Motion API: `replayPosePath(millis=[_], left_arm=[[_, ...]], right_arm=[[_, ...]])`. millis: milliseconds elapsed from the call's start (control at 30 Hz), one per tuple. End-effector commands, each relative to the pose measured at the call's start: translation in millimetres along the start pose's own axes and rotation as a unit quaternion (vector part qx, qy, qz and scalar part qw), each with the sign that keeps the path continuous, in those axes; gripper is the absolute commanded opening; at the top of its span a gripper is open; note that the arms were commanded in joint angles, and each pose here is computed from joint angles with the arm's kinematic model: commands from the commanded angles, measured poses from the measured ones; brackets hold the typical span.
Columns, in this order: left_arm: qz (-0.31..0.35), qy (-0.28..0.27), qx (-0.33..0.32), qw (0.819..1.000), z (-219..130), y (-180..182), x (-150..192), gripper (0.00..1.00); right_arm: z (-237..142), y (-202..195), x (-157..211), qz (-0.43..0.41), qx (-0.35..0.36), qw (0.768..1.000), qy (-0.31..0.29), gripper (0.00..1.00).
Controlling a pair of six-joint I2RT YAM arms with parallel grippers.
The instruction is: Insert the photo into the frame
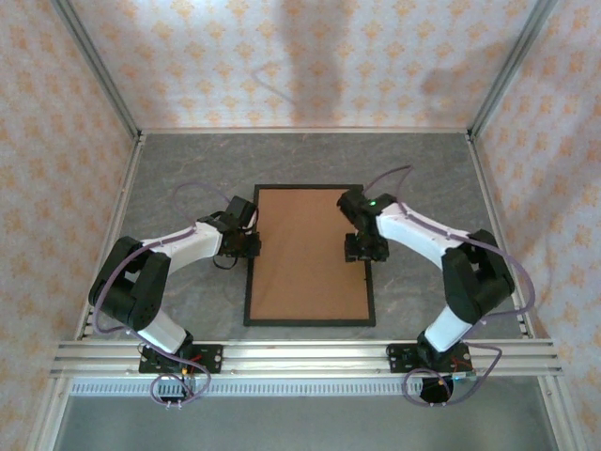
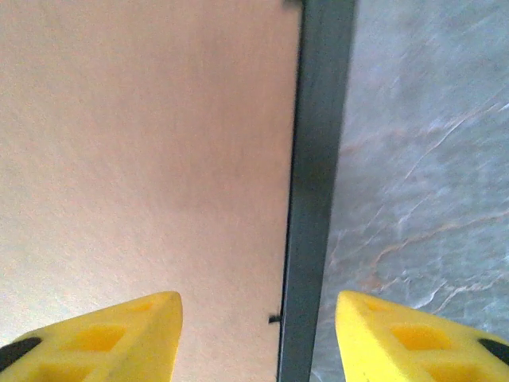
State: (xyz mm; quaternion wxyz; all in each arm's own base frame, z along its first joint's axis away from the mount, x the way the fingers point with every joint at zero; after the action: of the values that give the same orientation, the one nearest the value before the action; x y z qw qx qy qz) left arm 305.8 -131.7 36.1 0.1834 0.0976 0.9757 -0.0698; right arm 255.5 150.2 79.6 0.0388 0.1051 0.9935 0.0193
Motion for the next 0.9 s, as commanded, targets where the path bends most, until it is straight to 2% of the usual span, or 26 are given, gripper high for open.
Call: replayPosePath(millis=[0,133,433,867], left_arm=[[0.007,0.004,0.015,1.000,3.5,-8.2,5.0,0.18],[0.006,0.007,0.014,1.000,2.7,-7.9,6.5,0.19],[0.007,0.006,0.013,1.000,1.2,-7.5,5.3,0.19],[0.002,0.001,0.013,1.000,-5.0,-7.3,8.0,0.20]], right_arm=[[-3.3,-0.5,-28.5,0.018,-0.031,0.999,-0.025,0.56],[7.3,2.0,-60.4,0.054,-0.064,0.996,-0.028,0.56],[33.1,6.1,-103.8,0.081,-0.081,0.993,-0.022,0.44],[51.5,-6.1,-109.4,0.060,-0.029,0.998,-0.018,0.20]])
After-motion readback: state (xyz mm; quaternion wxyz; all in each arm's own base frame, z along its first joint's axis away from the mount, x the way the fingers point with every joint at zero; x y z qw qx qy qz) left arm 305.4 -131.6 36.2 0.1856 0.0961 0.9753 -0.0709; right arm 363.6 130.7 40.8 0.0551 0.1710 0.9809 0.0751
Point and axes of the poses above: each hand's point on the last joint's axis, 136 mm out from that joint toward the fingers, its own z axis out along the fingers, its own y axis along the line the jaws close on, x = y × z, the point moved 1 cm from there along -z, back along the fingers, and after that the axes turned 12 degrees about z, right-handed, at the moved point
